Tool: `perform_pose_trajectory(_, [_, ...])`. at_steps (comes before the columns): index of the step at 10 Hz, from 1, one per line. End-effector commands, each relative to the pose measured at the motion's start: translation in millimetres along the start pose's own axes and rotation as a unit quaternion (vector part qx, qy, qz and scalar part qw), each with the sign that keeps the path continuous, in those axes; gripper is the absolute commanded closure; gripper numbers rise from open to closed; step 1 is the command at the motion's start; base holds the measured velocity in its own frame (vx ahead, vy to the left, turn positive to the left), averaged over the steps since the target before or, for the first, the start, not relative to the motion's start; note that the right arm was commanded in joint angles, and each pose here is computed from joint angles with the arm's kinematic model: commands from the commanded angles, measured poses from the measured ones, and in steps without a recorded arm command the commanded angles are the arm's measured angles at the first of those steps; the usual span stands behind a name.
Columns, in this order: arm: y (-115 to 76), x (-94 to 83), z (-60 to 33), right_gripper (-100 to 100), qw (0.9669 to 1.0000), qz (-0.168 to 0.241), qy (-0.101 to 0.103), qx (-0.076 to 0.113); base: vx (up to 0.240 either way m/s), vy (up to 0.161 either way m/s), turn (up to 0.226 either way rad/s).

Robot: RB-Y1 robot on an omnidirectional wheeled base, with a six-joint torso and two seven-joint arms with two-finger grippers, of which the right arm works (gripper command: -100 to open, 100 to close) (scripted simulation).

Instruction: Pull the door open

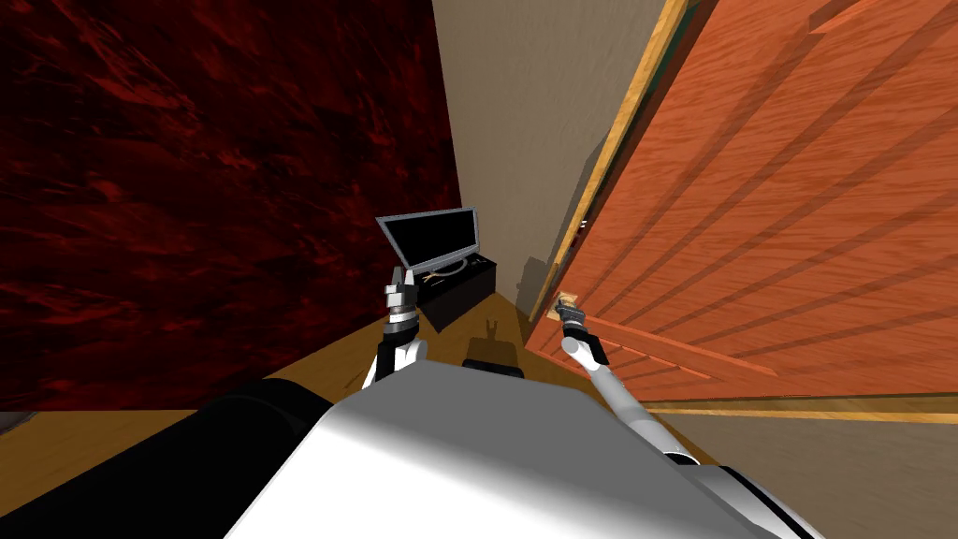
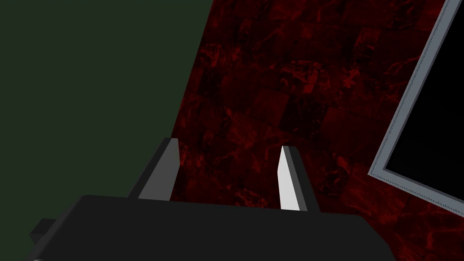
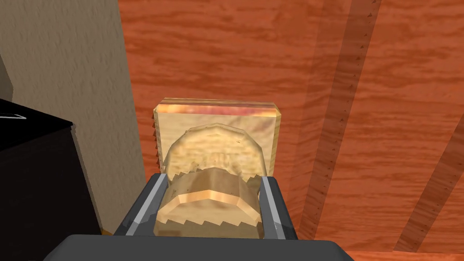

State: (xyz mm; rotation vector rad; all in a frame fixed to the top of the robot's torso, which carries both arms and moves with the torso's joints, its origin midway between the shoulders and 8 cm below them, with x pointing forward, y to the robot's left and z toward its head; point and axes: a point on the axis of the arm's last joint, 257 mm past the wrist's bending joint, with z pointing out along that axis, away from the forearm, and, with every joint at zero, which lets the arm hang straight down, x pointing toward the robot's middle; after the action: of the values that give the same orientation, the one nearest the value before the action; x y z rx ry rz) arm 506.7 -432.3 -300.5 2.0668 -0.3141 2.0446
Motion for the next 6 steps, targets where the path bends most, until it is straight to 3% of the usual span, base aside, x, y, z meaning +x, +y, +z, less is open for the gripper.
perform_pose_trajectory(1, [-3.3,0.5,-1.8,100,1.0000,0.001,0.001,0.007,-0.228,-0.038,0.112])
perform_pose_trajectory(6, [-13.3,3.5,-9.0,100,0.9994,0.001,0.005,0.035,-0.215,-0.056,0.124])
